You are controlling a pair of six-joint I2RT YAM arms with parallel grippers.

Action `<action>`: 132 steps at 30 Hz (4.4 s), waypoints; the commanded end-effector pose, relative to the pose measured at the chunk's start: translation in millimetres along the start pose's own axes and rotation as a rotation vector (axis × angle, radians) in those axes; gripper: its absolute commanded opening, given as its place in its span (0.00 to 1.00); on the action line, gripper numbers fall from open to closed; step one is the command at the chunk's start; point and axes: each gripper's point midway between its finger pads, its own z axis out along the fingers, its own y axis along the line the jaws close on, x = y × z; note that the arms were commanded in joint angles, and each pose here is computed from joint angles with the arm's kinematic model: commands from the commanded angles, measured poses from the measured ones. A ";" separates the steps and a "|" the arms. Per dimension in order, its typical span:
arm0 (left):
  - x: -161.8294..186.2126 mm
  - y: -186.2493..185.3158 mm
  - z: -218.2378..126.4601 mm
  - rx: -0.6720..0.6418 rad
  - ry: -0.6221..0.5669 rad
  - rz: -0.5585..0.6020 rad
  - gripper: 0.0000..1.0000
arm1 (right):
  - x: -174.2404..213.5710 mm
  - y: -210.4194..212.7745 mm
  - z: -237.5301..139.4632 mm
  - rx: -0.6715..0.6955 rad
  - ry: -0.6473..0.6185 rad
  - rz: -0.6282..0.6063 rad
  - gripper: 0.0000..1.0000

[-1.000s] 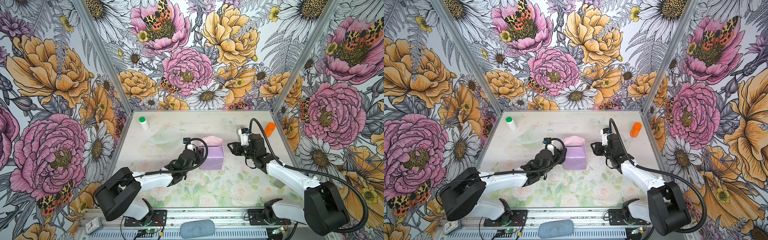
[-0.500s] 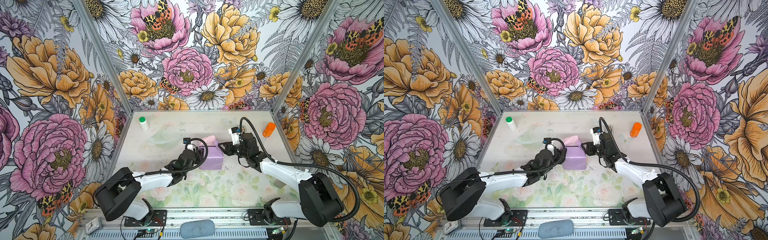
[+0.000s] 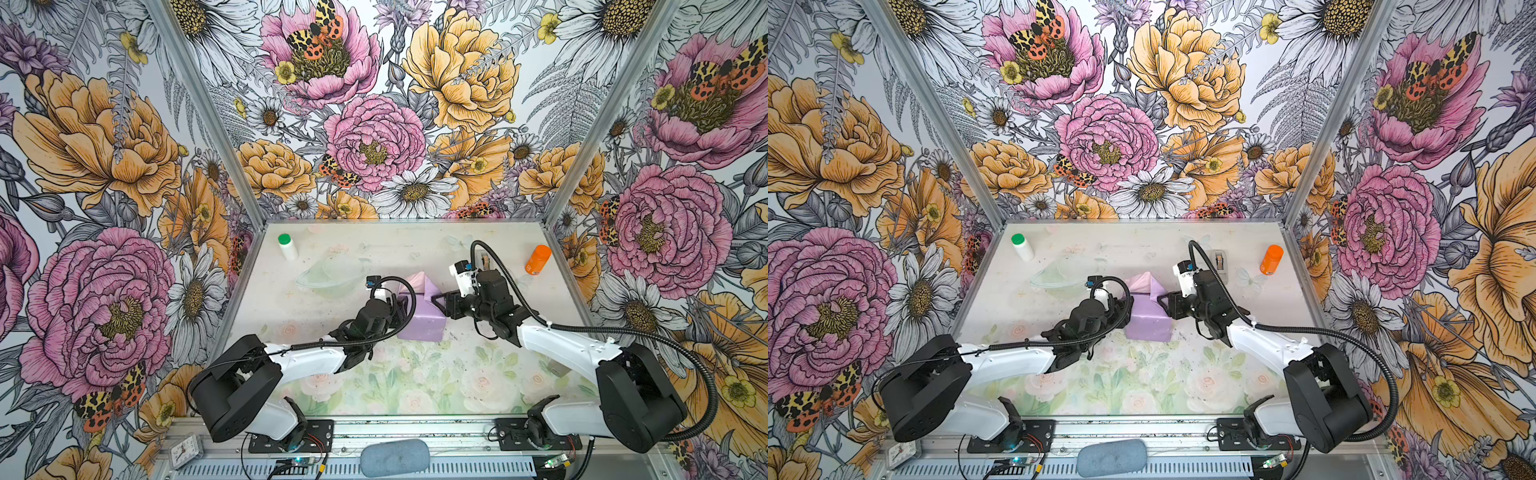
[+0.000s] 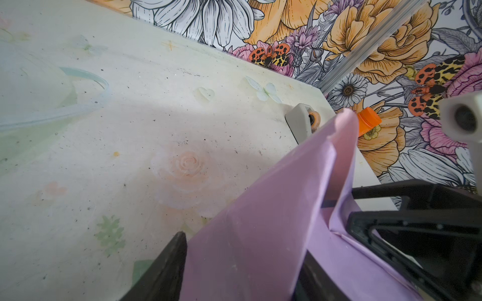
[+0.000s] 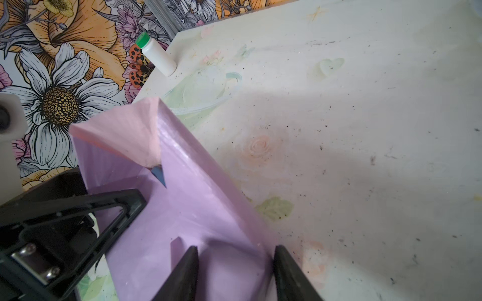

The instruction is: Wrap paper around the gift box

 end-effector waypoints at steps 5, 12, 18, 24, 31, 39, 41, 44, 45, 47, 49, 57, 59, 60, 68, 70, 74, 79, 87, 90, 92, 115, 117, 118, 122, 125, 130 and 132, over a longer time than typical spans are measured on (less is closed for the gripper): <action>15.9 10.9 6.8 -0.033 0.062 0.034 0.61 | 63.9 -4.6 -4.5 -0.010 0.187 0.020 0.50; -7.3 -21.5 0.1 0.120 0.055 0.128 0.78 | 67.5 -6.6 6.1 -0.030 0.225 0.003 0.50; -46.0 -38.0 -7.7 0.208 0.168 0.306 0.82 | 62.5 -7.6 7.3 -0.043 0.220 -0.028 0.50; -56.5 -47.9 -7.9 0.301 0.407 0.581 0.83 | 59.5 -5.0 8.5 -0.074 0.218 -0.056 0.50; -50.3 -61.5 14.3 0.456 0.619 0.722 0.83 | 51.0 2.2 9.7 -0.138 0.192 -0.097 0.50; -41.1 -76.8 37.8 0.586 0.676 0.773 0.83 | 44.3 3.6 12.5 -0.156 0.180 -0.095 0.50; -38.6 -80.4 39.3 0.617 0.683 0.779 0.82 | 44.0 2.9 12.5 -0.154 0.179 -0.094 0.50; -33.7 -79.8 44.9 0.626 0.695 0.814 0.80 | 42.7 4.0 12.2 -0.158 0.175 -0.095 0.50; -31.2 -78.7 47.0 0.628 0.705 0.826 0.79 | 42.2 4.4 11.9 -0.159 0.174 -0.095 0.50; -26.9 -78.2 47.6 0.651 0.727 0.851 0.74 | 42.7 3.9 11.7 -0.158 0.175 -0.093 0.50; -22.0 -79.0 47.0 0.679 0.743 0.891 0.69 | 42.0 4.4 11.3 -0.159 0.172 -0.093 0.50; -11.5 -82.2 50.5 0.714 0.764 0.986 0.62 | 36.9 5.2 7.8 -0.150 0.151 -0.092 0.50; -12.2 -81.2 52.7 0.707 0.771 0.986 0.57 | 33.7 5.5 5.2 -0.145 0.139 -0.092 0.50; -11.7 -81.3 52.4 0.708 0.776 0.985 0.54 | 31.9 6.6 2.7 -0.142 0.131 -0.093 0.50; -9.0 -77.3 52.9 0.697 0.793 0.985 0.39 | 11.2 19.8 -32.0 -0.178 0.021 -0.039 0.53; -9.3 -76.5 53.8 0.688 0.795 0.986 0.33 | 9.0 21.4 -37.1 -0.187 0.003 -0.011 0.53; -11.6 -78.5 52.2 0.691 0.788 0.982 0.28 | 5.1 15.1 -36.5 -0.152 -0.016 0.040 0.53; -11.7 -78.8 50.5 0.690 0.789 0.980 0.18 | 3.5 15.3 -24.1 -0.175 -0.002 0.066 0.53; -11.9 -80.5 49.2 0.684 0.787 0.988 0.30 | 40.9 -1.3 -7.4 -0.104 0.145 0.058 0.53; -10.9 -87.6 49.5 0.689 0.778 1.016 0.49 | 53.5 -9.5 -3.1 -0.081 0.179 0.059 0.53; -7.7 -90.0 52.4 0.685 0.780 1.032 0.54 | 57.1 -11.2 -0.5 -0.081 0.193 0.063 0.53; 6.2 -74.0 62.6 0.646 0.838 1.133 0.37 | 16.3 12.6 -29.9 -0.135 0.058 0.052 0.54; 6.3 -75.2 62.0 0.648 0.837 1.132 0.35 | 8.2 13.4 -35.2 -0.120 0.026 0.078 0.55; 6.3 -75.8 61.8 0.648 0.836 1.134 0.35 | 5.9 11.6 -35.6 -0.107 0.016 0.095 0.55; 4.7 -77.6 60.8 0.646 0.830 1.140 0.32 | 1.4 6.5 -30.3 -0.085 0.000 0.133 0.54; 3.3 -79.4 58.8 0.646 0.827 1.141 0.32 | 8.3 6.4 -20.8 -0.095 0.036 0.136 0.54; -10.7 -86.4 55.8 0.637 0.791 1.119 0.34 | 31.4 -9.1 -7.8 -0.036 0.119 0.121 0.54; -22.9 -90.3 54.7 0.611 0.769 1.083 0.40 | 42.5 -21.8 -5.3 0.031 0.154 0.107 0.53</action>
